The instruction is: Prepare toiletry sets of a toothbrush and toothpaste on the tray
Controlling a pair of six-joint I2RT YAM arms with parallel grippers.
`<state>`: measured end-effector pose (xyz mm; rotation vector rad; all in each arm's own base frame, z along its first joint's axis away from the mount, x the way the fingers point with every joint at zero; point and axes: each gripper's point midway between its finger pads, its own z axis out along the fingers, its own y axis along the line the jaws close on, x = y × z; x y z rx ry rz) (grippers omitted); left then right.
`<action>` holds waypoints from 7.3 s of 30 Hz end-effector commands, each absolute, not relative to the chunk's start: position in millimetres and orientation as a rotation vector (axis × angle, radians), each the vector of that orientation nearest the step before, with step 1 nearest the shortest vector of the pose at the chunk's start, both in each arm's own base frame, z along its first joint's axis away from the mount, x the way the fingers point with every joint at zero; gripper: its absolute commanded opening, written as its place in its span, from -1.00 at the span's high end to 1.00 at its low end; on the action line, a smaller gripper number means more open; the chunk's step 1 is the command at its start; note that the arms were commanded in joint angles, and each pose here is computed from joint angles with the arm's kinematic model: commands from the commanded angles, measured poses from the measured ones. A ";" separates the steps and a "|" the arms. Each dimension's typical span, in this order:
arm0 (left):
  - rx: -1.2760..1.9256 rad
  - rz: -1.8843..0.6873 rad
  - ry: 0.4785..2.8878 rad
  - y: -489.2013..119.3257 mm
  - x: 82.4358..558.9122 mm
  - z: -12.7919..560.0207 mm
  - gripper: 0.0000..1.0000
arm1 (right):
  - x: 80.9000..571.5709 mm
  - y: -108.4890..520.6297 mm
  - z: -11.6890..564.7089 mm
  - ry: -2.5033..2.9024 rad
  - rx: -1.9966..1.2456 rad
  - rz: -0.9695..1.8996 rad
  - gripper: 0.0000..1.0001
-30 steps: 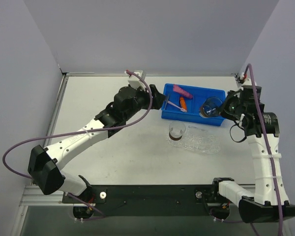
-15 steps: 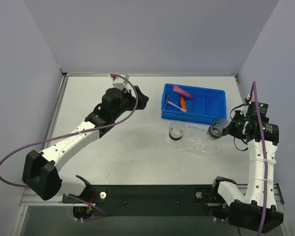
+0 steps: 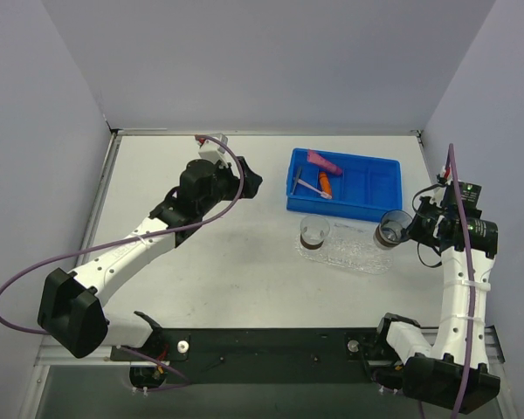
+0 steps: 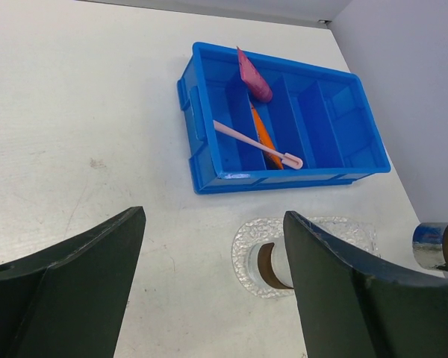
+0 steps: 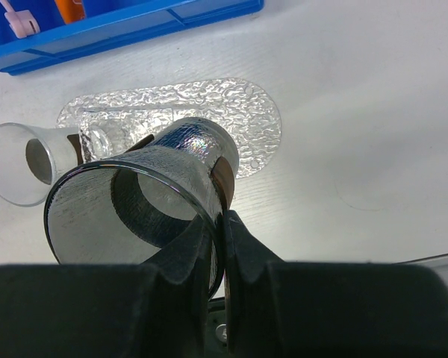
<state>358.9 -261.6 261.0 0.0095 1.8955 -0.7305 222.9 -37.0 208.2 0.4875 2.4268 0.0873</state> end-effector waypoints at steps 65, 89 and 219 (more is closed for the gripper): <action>0.013 -0.791 1.864 -261.5 370.8 279.6 -0.70 | 244.4 -52.5 101.6 2.600 0.455 0.127 1.00; -0.006 -0.790 1.864 -258.4 374.4 277.8 -0.70 | 239.9 -55.4 95.0 2.621 0.495 0.095 0.94; -0.145 -0.980 2.035 -463.0 551.2 156.3 -0.10 | 266.6 -11.6 243.4 2.101 0.386 0.160 0.05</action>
